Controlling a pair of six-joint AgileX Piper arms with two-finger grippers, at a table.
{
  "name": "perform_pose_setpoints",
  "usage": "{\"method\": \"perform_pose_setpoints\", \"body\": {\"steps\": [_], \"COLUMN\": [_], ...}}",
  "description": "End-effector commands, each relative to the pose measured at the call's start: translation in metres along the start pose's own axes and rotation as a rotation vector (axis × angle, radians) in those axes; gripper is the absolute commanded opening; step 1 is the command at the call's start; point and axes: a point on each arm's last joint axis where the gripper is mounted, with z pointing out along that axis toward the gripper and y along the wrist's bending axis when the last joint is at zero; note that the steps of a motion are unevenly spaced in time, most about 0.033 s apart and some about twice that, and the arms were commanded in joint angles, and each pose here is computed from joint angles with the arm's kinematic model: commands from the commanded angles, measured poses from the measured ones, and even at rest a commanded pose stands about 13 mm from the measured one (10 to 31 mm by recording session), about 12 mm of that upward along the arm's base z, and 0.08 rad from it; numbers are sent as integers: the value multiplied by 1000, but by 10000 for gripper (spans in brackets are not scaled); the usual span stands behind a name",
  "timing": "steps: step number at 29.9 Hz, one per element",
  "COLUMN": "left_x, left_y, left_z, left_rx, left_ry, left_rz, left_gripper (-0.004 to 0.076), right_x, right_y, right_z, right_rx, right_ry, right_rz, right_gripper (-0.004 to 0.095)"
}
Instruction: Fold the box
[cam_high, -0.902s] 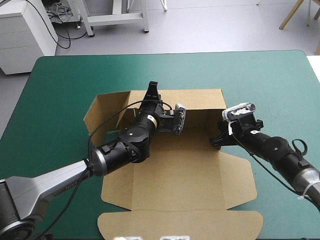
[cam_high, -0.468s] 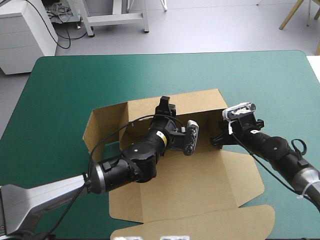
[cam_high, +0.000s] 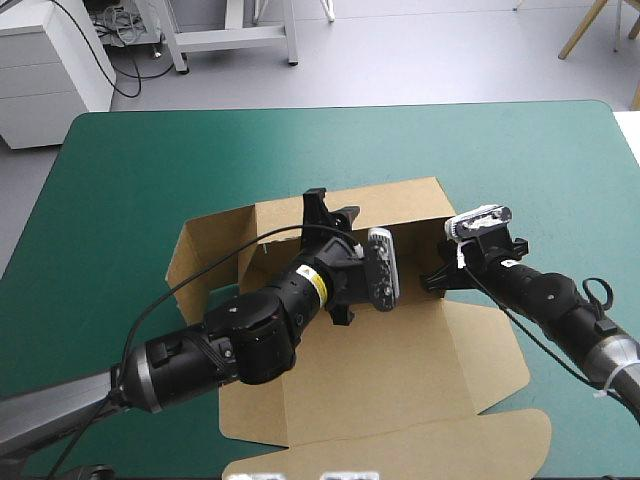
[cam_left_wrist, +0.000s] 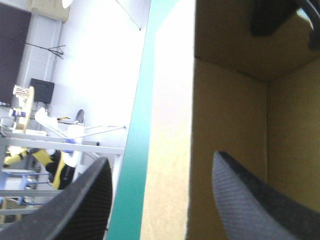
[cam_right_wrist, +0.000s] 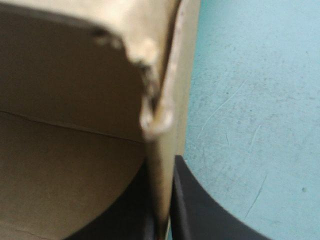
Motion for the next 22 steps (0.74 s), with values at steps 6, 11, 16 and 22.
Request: {"method": "perform_pose_setpoints", "body": {"steps": [6, 11, 16, 22], "left_x": [20, 84, 165, 227], "left_y": [103, 157, 185, 197], "left_z": [-30, -38, -48, -68], "left_rx": [-180, -303, -381, -356], "left_ry": [38, 256, 469, 483], "left_rz": [-371, -619, -855, -1147], "left_gripper": [419, 419, 419, 416], "right_x": [-14, -14, -16, -26], "right_y": [-2, -3, -4, -5], "right_z": [-7, -7, -7, -9], "right_rx": [22, 32, 47, 45], "right_ry": [-62, -67, -76, -109], "right_rz": [20, 26, 28, 90], "right_gripper": [-19, -19, -19, -19]}}
